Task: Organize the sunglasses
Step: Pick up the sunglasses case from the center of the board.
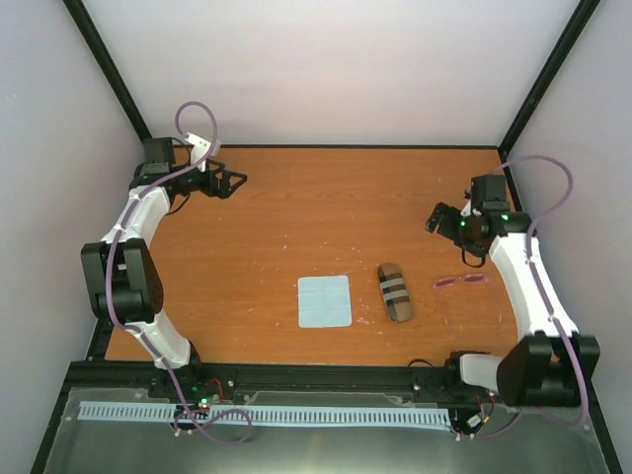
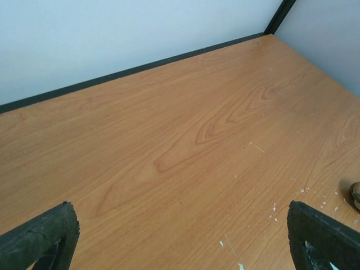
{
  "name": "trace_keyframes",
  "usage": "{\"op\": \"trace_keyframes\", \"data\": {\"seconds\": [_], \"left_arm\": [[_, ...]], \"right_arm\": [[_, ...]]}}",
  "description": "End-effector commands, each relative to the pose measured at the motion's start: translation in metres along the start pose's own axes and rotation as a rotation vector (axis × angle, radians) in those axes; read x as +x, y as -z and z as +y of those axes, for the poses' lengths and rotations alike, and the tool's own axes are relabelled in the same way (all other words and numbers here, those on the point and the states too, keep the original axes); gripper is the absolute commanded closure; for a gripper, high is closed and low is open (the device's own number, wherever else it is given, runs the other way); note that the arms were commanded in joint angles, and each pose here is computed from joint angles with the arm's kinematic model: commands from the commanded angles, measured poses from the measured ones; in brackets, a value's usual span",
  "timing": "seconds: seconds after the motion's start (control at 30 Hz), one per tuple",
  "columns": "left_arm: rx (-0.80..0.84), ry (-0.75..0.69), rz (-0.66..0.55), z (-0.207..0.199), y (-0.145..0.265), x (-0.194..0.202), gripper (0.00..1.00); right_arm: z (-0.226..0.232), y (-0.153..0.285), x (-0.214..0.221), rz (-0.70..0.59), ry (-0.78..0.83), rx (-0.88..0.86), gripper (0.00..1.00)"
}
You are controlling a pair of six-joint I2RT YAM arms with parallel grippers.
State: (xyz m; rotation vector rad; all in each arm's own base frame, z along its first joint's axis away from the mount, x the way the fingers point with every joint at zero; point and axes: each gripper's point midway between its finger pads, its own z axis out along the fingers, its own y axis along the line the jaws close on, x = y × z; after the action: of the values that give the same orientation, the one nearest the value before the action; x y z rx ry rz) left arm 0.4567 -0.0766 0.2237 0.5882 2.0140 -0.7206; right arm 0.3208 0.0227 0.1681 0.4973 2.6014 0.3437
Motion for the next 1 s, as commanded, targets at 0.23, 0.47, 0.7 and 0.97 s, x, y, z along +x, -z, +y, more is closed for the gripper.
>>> {"op": "trace_keyframes", "data": {"seconds": [0.23, 0.47, 0.7, 0.97], "left_arm": [[0.013, -0.119, -0.066, -0.003, 0.004, -0.032, 0.0], [-0.021, -0.111, -0.064, -0.006, 0.011, -0.027, 0.0], [-0.066, -0.128, -0.067, -0.003, 0.014, -0.024, 0.0], [-0.099, -0.131, -0.055, -0.002, 0.016, -0.011, 0.0]], "right_arm": [[0.029, 0.029, -0.011, -0.124, -0.038, -0.152, 0.0], [0.042, -0.001, 0.03, 0.166, 0.132, -0.031, 0.23], [0.071, -0.02, 0.097, 0.424, 0.4, 0.109, 0.2], [0.063, -0.025, 0.129, 0.519, 0.41, 0.152, 0.17]]}}
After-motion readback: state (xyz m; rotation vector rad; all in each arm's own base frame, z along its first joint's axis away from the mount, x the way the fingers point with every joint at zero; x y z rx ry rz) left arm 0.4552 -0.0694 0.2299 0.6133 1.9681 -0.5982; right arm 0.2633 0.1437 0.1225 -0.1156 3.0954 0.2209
